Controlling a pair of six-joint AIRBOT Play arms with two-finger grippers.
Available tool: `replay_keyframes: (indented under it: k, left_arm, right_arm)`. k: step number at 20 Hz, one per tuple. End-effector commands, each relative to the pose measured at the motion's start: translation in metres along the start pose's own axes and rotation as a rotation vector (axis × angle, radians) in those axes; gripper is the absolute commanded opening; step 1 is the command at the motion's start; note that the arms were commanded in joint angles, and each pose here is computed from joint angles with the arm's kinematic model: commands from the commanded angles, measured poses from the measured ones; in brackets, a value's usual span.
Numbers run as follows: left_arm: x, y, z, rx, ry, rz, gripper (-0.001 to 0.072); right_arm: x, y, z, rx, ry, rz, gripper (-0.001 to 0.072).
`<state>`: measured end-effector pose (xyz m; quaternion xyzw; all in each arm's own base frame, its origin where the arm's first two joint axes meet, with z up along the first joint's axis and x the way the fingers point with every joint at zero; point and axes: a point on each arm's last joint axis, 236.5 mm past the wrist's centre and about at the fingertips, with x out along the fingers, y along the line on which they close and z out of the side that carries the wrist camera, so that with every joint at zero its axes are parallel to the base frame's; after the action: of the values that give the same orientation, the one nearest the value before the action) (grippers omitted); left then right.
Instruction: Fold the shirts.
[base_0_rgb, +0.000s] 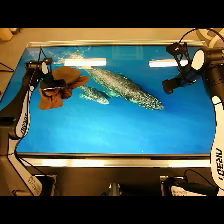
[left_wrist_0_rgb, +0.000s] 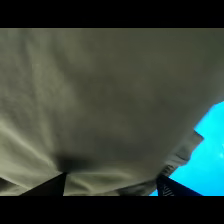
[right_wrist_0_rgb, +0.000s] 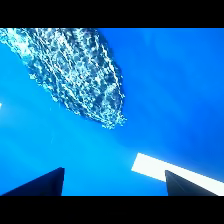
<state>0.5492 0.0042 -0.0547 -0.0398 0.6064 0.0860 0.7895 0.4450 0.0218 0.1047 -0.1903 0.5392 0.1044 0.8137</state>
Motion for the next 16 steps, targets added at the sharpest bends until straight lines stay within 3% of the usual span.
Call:
replay_keyframes:
  k: [1,2,3,4,7,9,12,16]
  left_arm:
    - [0.028,0.007,0.000,-0.078,0.012,-0.011,0.0655]
    - [0.027,0.006,0.005,-0.078,-0.010,-0.016,0.0458]
    - [0.024,0.005,0.011,-0.079,-0.032,-0.022,0.0123]
    - [0.020,0.003,0.017,-0.078,-0.054,-0.028,0.0024]
    - [-0.026,-0.012,0.045,-0.047,-0.182,-0.062,0.0023]
    - [-0.102,-0.036,0.076,0.034,-0.387,-0.115,0.0022]
    - [-0.285,-0.091,0.092,0.142,-0.784,-0.255,0.0023]
    - [-0.540,-0.152,0.006,0.248,-1.255,-0.571,0.0023]
  right_arm:
    - [0.004,0.011,-0.006,0.008,0.034,0.046,0.0554]
    - [0.004,0.012,-0.008,0.009,0.039,0.052,0.0506]
    - [0.004,0.013,-0.009,0.009,0.046,0.056,0.0489]
    - [0.004,0.014,-0.011,0.009,0.054,0.059,0.0489]
    - [-0.002,0.014,-0.013,0.008,0.051,0.057,0.0488]
    - [-0.017,0.009,-0.002,-0.002,-0.015,0.030,0.0488]
    - [-0.077,-0.014,0.020,-0.017,-0.195,-0.082,0.0489]
    - [-0.228,-0.053,0.044,-0.005,-0.604,-0.337,0.0491]
